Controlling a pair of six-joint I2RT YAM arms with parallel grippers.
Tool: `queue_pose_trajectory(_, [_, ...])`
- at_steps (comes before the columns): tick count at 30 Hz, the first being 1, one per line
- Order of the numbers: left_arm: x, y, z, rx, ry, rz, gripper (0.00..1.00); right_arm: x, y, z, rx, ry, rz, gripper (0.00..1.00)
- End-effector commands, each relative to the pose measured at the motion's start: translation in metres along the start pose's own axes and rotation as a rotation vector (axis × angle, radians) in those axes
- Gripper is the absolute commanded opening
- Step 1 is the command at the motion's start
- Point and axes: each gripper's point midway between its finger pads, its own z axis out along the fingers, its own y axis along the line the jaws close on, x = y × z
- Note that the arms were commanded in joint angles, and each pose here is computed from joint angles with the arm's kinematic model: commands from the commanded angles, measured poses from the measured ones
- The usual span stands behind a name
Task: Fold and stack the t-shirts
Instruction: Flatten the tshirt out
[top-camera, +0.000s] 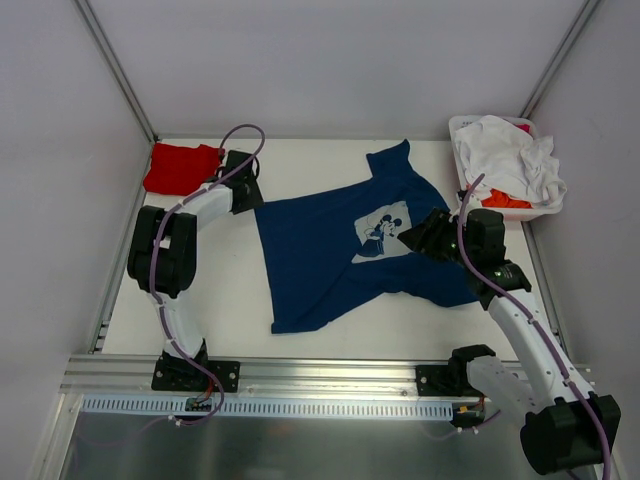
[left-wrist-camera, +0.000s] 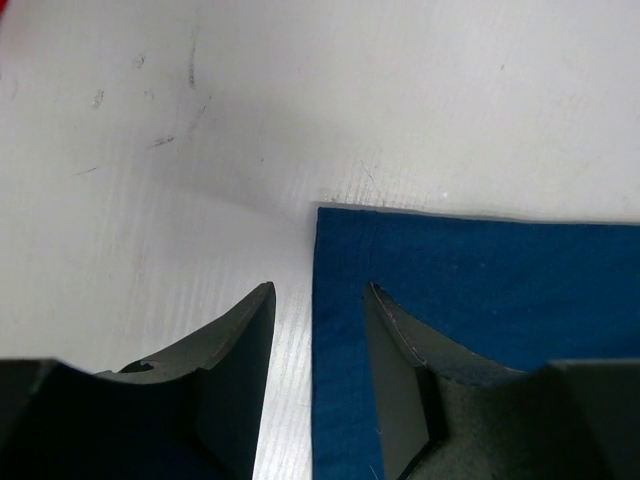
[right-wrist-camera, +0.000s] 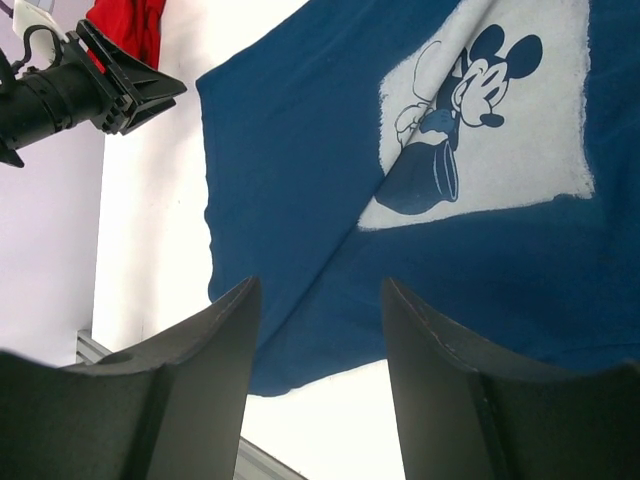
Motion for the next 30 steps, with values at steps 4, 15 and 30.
queue_pose_trajectory(4, [-0.005,0.002,0.005,-0.01,0.007,0.009,0.41,-0.007,0.015,-0.003,-0.057,-0.026,-0.01,0.55])
queue_pose_trajectory(15, [-0.001,-0.005,0.02,0.006,0.074,0.009,0.42,-0.013,0.025,-0.015,-0.075,-0.05,-0.021,0.55])
queue_pose_trajectory(30, [0.014,-0.014,0.04,0.075,0.165,-0.041,0.34,-0.026,0.042,-0.033,-0.11,-0.093,-0.037,0.55])
